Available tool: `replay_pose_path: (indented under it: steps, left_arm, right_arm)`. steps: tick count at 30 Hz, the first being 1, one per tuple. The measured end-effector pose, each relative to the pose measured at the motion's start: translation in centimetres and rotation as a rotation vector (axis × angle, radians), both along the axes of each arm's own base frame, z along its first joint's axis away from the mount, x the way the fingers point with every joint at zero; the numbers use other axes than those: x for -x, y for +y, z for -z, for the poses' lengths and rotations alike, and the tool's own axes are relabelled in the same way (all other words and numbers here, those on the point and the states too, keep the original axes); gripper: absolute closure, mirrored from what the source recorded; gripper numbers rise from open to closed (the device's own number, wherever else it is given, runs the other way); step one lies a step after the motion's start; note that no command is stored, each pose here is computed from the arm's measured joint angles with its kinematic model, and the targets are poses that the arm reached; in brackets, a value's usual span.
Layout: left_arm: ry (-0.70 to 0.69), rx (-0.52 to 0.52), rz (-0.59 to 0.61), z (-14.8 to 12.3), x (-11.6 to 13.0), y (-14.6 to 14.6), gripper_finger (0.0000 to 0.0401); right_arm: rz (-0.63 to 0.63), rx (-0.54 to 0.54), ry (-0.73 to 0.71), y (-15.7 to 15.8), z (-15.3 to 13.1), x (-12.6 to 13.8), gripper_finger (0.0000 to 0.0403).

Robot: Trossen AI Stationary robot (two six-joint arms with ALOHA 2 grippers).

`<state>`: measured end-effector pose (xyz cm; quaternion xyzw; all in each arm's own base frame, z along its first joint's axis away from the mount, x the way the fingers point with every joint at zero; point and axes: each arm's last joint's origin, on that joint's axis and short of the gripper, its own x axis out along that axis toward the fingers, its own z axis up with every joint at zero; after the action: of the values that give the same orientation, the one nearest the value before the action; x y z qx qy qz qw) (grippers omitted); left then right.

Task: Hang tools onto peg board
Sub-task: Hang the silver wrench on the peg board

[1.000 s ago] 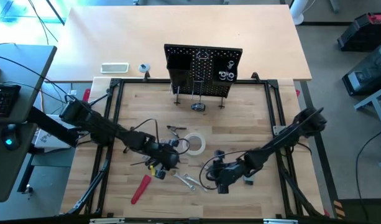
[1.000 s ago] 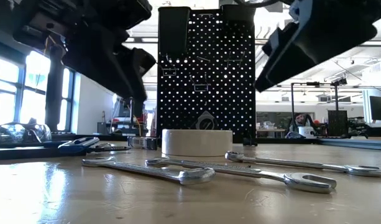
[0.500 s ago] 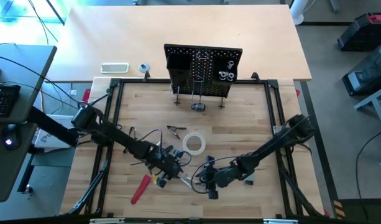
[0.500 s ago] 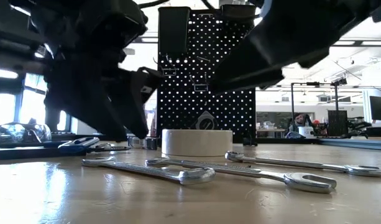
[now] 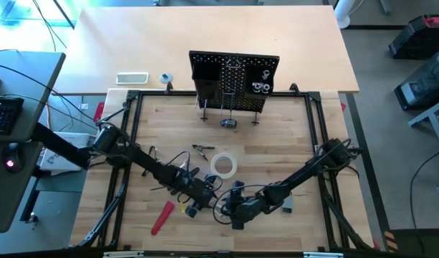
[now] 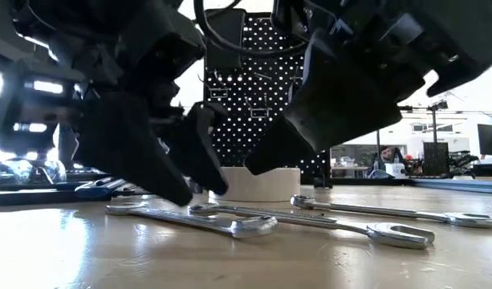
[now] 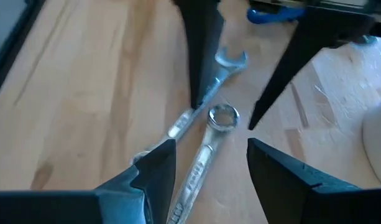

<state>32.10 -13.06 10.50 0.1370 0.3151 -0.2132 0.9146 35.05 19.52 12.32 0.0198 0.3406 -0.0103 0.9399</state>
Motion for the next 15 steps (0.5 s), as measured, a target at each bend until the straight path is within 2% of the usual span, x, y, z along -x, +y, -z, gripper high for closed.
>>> replay_pose_path:
  steps: [8,15]
  left_arm:
    - [-0.017,0.058,-0.042,1.5,-0.8,0.0,0.0216]
    - [-0.005,0.094,-0.092,1.8,-1.1,0.8,0.0253]
  right_arm:
    - [0.025,-0.044,0.033,0.2,0.7,0.1,0.0210]
    - [0.049,-0.069,0.066,0.4,2.6,0.1,0.0210]
